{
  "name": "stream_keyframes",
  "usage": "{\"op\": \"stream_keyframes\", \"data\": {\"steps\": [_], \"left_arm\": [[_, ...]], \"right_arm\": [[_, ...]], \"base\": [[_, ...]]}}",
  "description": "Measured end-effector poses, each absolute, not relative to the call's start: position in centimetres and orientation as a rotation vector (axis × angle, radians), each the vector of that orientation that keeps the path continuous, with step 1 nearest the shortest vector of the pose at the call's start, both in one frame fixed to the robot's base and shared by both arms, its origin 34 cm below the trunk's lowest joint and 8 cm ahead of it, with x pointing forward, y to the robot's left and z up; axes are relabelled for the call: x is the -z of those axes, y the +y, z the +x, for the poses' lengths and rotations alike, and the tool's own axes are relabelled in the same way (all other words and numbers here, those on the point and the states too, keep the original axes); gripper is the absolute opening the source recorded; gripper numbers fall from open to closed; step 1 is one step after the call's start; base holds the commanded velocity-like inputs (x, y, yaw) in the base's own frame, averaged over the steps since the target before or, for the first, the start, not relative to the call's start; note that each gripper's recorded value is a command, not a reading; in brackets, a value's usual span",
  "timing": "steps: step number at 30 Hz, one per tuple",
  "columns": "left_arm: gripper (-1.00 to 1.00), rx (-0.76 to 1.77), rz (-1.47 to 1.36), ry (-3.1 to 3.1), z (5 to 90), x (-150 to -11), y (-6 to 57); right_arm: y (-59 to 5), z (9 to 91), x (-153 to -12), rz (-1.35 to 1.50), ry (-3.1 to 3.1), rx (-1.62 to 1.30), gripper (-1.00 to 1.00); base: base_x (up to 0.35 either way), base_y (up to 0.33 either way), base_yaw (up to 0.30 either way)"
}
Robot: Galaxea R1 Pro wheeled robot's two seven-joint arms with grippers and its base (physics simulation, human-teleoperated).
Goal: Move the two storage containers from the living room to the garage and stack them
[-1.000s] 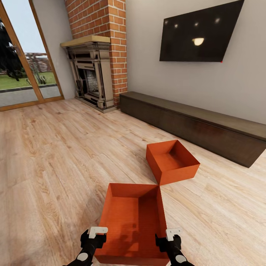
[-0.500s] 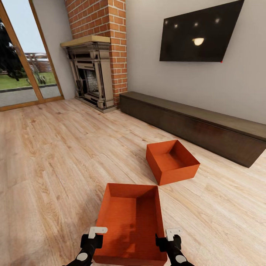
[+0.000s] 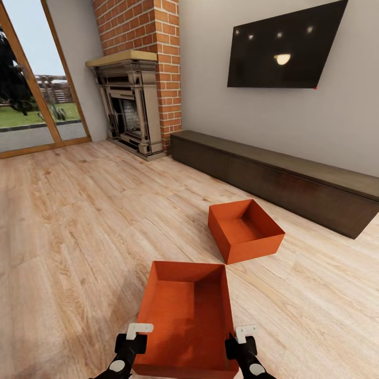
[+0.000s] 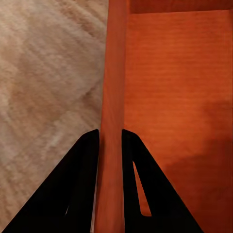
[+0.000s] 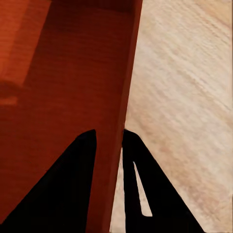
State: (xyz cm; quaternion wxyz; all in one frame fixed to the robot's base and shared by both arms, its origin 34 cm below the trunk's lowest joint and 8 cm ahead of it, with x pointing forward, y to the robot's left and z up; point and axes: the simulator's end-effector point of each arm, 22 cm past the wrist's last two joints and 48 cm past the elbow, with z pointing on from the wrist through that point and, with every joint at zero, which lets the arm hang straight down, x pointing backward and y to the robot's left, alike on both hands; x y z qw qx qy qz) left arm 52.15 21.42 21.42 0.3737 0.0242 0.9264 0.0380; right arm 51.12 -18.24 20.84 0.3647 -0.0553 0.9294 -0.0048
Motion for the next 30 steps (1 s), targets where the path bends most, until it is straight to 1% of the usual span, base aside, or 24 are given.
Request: {"op": "stream_keyframes", "data": {"steps": [30], "left_arm": [[-1.00, -0.097, 0.059, 2.370, 52.21, -21.47, 21.48]], "right_arm": [[-18.20, 51.23, -20.90, -0.144, 2.388, 0.012, -1.00]], "base": [[0.000, 0.000, 0.000]]}}
